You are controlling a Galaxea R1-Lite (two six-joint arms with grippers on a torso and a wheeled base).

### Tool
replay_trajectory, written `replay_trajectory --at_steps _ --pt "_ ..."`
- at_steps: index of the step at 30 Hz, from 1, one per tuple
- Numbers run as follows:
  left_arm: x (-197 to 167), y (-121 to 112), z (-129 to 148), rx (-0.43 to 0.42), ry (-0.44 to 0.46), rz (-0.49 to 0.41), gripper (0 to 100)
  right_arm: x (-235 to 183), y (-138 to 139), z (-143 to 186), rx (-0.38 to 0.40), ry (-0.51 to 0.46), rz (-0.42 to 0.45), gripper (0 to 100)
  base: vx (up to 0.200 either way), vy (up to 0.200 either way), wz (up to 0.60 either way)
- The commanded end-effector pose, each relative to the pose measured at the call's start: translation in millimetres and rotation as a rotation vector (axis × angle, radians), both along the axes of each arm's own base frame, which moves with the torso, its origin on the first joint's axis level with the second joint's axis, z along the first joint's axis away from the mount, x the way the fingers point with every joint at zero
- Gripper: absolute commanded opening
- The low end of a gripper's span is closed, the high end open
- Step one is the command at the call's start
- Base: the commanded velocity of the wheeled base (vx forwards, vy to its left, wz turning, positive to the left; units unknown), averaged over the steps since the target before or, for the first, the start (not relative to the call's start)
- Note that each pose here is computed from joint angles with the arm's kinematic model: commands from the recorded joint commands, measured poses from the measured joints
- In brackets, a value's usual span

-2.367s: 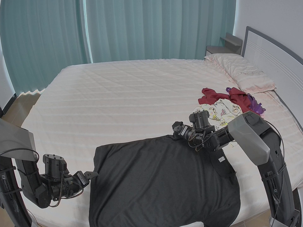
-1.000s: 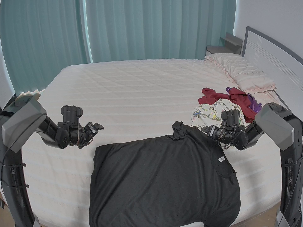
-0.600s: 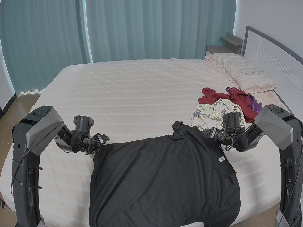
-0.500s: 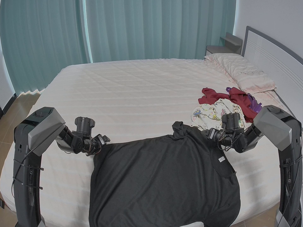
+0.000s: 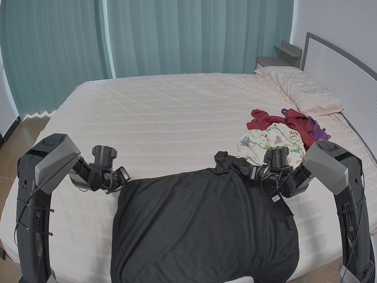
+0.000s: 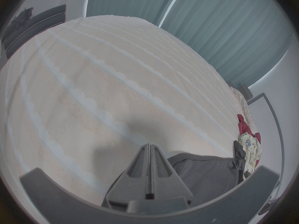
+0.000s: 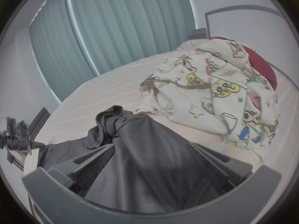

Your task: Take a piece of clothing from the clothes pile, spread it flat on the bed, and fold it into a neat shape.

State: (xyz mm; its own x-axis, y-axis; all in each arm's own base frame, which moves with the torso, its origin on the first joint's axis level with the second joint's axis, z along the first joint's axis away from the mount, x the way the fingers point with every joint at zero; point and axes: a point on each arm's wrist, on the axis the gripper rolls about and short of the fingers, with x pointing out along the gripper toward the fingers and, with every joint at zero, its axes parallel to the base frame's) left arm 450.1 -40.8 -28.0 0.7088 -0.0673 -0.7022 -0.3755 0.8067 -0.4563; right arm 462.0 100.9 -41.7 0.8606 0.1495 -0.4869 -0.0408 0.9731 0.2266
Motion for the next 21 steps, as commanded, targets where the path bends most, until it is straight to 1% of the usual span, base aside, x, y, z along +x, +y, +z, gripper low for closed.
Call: replay_trajectory --at_steps 1,3,7,8,12,16,21 --pt "-2.8 3.6 11.6 -0.002 -0.014 0.010 0 4.9 4.6 -16.2 -0.024 0.001 0.019 100 0.000 0.000 0.00" --pt "-6.5 3.9 15.0 -0.002 -0.013 0.010 0 8.4 8.4 -21.3 -0.060 -0.020 0.049 100 0.000 0.000 0.00" --pt "-8.4 4.1 15.7 -0.001 -0.008 0.010 0 15.2 9.9 -29.3 -0.085 -0.026 0.056 100 0.000 0.000 0.00" --pt "-8.5 4.1 14.9 -0.001 -0.005 0.010 0 16.1 10.0 -33.9 -0.089 -0.022 0.051 0 0.000 0.000 0.00" --pt "-8.9 5.5 14.3 -0.002 -0.001 0.012 0 17.2 9.9 -37.7 -0.094 -0.033 0.037 0 0.000 0.000 0.00" --pt "-7.8 14.9 17.5 -0.002 -0.010 0.031 0 19.3 7.2 -21.1 -0.075 -0.081 0.022 0 0.000 0.000 0.00" --pt "-9.7 16.1 19.4 -0.009 -0.009 0.026 0 14.8 -0.6 1.7 -0.040 -0.112 -0.004 0 0.000 0.000 0.00"
